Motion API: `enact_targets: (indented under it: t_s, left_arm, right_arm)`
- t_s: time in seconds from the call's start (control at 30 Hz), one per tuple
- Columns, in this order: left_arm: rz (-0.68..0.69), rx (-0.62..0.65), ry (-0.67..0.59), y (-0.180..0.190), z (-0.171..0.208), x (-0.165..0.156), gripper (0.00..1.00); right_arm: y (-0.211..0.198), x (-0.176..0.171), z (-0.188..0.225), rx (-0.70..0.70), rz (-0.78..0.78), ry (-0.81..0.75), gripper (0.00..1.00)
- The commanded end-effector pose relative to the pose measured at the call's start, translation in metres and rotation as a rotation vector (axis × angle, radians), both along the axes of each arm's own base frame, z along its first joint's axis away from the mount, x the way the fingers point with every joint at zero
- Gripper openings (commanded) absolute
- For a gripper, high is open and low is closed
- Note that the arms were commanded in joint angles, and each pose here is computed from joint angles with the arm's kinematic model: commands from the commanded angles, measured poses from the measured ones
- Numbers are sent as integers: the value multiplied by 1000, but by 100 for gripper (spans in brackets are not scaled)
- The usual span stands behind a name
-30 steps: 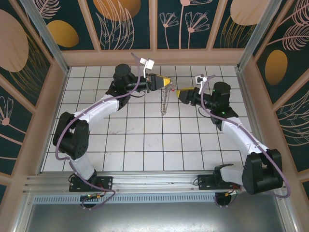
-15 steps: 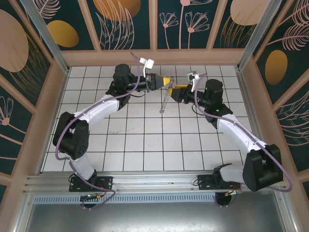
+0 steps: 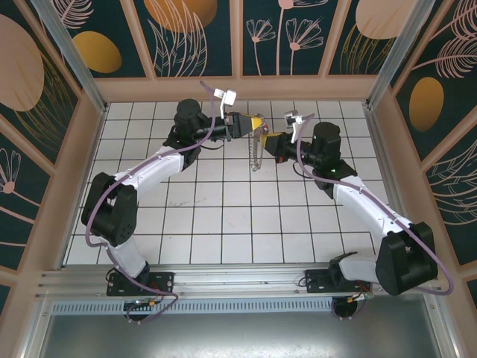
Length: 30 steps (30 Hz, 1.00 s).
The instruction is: Put the keys on the keyring
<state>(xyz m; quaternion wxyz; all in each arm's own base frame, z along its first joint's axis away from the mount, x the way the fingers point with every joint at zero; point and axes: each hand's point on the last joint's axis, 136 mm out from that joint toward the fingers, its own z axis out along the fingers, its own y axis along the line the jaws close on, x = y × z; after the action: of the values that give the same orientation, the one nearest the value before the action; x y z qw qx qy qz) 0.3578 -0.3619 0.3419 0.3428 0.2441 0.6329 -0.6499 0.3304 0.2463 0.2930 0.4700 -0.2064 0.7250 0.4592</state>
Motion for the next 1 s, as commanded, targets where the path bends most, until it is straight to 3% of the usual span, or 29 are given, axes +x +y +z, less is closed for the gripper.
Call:
enact_targets:
  t_s: [0.0,0.6,0.63,0.73,0.97]
  left_arm:
    - [9,-45,-57,4,21,-5,0]
    - [33,-65,-39,5,18,-1,0]
    - [35,-64,-37,5,17,-1,0]
    - [40,-67,-36,6,16,0,0]
    - [40,-82,-35,6,17,-1,0]
  right_arm:
    - [7,-8,17,-2,39,-44,0]
    - [42,-27,6,-85,212,-25,0]
    - [39,-27,6,-88,202,-23,13]
    - [26,-30,11,-75,169,-27,34]
    - [-22,-43,43,28,57,-75,39]
